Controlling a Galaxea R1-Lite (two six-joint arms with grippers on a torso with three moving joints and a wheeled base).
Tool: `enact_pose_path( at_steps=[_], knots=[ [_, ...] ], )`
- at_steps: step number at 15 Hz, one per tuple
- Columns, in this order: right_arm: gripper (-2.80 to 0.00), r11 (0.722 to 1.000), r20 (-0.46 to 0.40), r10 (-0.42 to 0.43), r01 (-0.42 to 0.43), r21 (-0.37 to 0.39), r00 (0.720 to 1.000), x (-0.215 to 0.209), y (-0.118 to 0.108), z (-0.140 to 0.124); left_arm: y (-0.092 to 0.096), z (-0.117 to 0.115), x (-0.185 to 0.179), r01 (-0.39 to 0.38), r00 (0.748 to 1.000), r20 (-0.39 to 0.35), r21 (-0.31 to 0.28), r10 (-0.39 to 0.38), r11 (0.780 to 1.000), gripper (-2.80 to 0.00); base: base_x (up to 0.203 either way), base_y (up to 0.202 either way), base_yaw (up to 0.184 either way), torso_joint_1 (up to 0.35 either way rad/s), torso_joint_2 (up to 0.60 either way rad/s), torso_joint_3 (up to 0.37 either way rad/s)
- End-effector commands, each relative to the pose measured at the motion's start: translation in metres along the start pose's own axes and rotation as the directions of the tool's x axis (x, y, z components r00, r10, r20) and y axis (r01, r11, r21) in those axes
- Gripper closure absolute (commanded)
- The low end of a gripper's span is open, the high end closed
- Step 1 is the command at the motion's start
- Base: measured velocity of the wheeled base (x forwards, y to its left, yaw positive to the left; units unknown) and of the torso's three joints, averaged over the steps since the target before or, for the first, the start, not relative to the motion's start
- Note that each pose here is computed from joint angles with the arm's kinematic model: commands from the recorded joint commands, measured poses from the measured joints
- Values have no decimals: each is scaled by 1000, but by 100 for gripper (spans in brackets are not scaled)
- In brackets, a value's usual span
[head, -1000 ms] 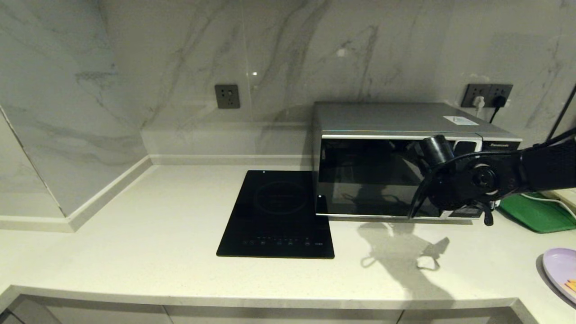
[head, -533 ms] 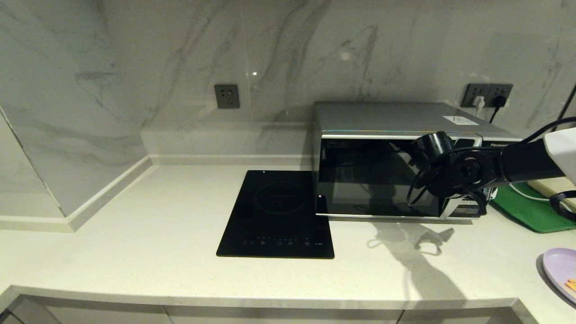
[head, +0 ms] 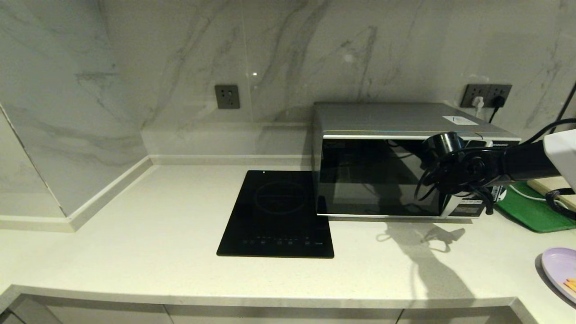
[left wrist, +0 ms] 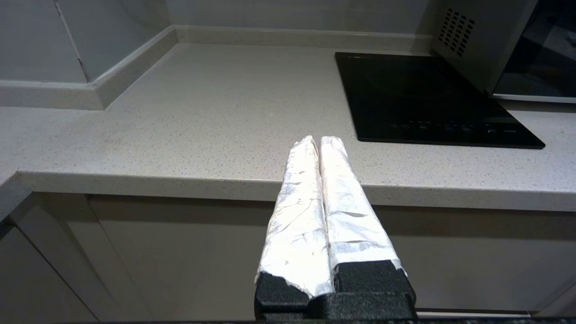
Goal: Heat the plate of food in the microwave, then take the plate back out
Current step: Open the microwave oven
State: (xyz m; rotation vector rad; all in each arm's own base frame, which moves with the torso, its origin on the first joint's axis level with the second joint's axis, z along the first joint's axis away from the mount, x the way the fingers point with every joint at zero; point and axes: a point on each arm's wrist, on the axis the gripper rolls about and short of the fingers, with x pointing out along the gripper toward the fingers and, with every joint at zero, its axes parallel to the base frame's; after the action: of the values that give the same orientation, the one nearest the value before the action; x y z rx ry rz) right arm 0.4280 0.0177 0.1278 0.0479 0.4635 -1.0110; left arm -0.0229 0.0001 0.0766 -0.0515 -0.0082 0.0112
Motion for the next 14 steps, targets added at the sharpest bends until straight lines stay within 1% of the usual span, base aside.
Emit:
enact_pose_path(
  at_steps=[1,4,6,8,11,14],
  knots=[
    [-280,1000,14,2,-2,30,1000,-6,-4,7,0,0,0,-1,1000,0,-1,1,1000,0,0,0,0,0,0,0],
    [-280,999,22,5,-6,48,1000,-10,-8,13,0,0,0,-1,1000,0,-1,1,1000,0,0,0,0,0,0,0],
    [-280,997,25,2,-4,77,1000,-13,-12,14,0,0,0,-1,1000,1,-1,1,1000,0,0,0,0,0,0,0],
    [-280,993,31,-4,0,119,999,-20,-23,19,0,0,0,-1,1000,0,-1,1,1000,0,0,0,0,0,0,0],
    [-280,988,19,-33,30,152,999,-28,-44,10,0,0,0,-1,1000,1,-1,1,1000,0,0,0,0,0,0,0],
    [-280,985,0,-45,44,164,999,-29,-51,-1,0,0,0,-1,1000,0,-1,1,1000,0,0,0,0,0,0,0]
  ],
)
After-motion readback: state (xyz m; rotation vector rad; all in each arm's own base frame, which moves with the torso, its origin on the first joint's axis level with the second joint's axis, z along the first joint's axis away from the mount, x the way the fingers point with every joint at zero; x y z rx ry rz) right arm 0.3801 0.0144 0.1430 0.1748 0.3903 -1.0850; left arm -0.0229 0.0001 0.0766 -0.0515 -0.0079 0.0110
